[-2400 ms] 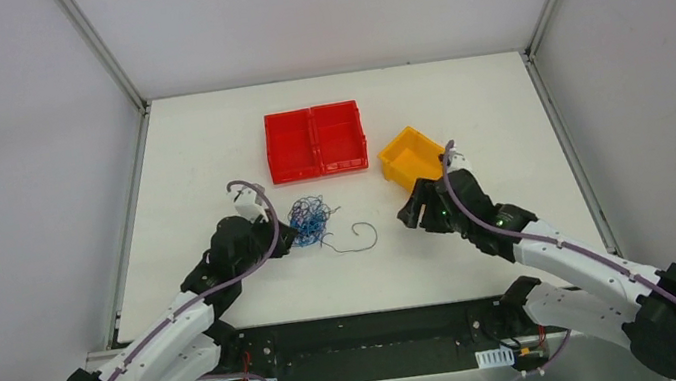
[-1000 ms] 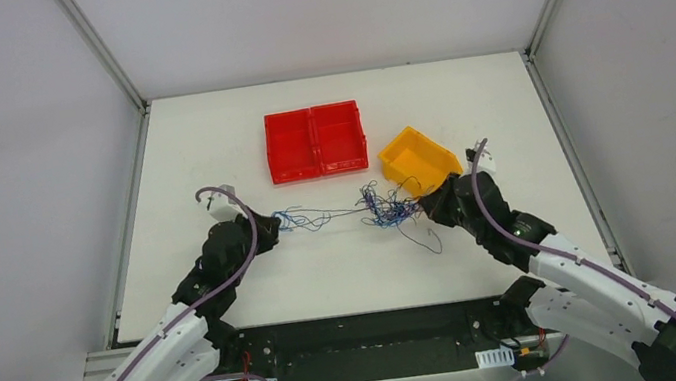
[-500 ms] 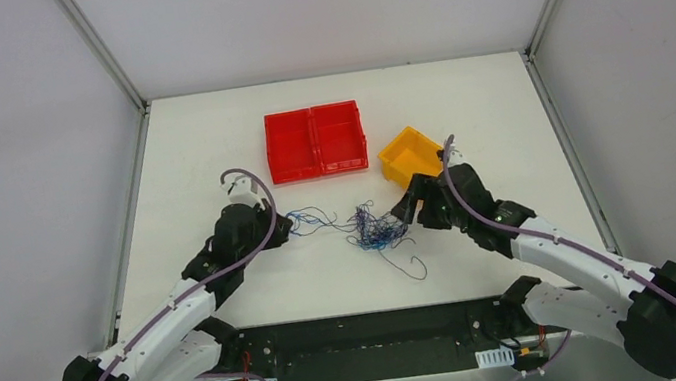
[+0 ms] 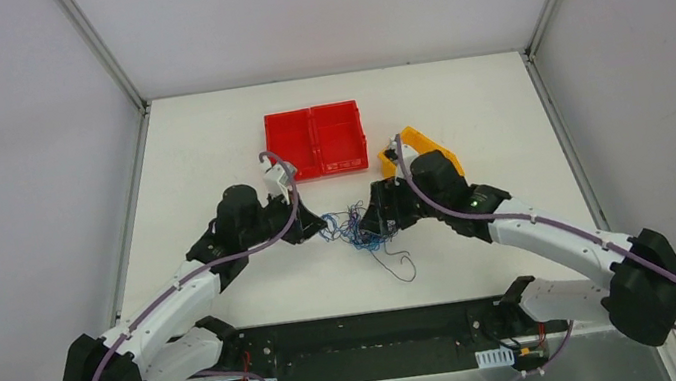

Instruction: Untangle the cables

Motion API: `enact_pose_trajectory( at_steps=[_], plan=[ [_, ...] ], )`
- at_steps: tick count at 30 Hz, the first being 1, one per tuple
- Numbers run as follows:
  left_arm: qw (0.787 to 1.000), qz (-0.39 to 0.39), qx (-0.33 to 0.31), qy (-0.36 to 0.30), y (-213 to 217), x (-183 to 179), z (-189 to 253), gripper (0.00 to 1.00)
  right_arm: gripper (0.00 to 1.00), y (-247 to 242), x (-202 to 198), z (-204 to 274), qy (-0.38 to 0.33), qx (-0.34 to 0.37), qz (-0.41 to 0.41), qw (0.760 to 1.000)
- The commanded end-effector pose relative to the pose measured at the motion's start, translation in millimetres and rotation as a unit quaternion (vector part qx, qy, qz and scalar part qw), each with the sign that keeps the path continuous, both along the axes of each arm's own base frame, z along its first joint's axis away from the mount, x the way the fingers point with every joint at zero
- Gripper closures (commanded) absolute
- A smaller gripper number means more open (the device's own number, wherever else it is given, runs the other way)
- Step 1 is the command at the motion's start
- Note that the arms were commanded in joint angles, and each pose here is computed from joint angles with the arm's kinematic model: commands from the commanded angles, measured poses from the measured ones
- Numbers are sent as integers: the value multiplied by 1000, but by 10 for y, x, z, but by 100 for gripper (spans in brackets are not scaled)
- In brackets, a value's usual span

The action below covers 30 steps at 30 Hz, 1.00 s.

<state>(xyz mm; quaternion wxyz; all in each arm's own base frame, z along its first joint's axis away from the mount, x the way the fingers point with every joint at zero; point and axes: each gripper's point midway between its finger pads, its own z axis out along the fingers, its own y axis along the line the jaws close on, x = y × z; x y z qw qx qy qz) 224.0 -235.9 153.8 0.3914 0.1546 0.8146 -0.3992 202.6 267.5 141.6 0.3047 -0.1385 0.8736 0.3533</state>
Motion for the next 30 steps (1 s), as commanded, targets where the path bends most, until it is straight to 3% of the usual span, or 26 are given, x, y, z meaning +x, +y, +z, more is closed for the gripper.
enact_pose_trajectory(
  at_steps=[1, 9, 19, 20, 24, 28, 30],
  plan=[
    [993, -92, -57, -45, -221, -138, 379, 94, 24, 316, 73, 306, -60, 26, 71, 995],
    [985, -141, -81, -56, -292, -319, 476, 94, 30, 536, 192, 400, -62, 53, 82, 993],
    [988, -122, -75, -67, -253, -275, 453, 94, 40, 720, 161, 246, -75, 38, 103, 991],
    [988, -122, -75, -65, -259, -273, 453, 94, 45, 751, 159, 236, -77, 39, 102, 991],
    [991, -100, -67, -62, -225, -212, 421, 94, 92, 746, 263, 258, -91, 44, 66, 993],
    [999, 26, 4, -41, 89, 57, 184, 87, 99, 524, 383, 253, -107, 18, 2, 994],
    [994, 93, 37, -39, 299, 166, 93, 74, 100, 385, 411, 203, -107, -6, -26, 994]
  ],
)
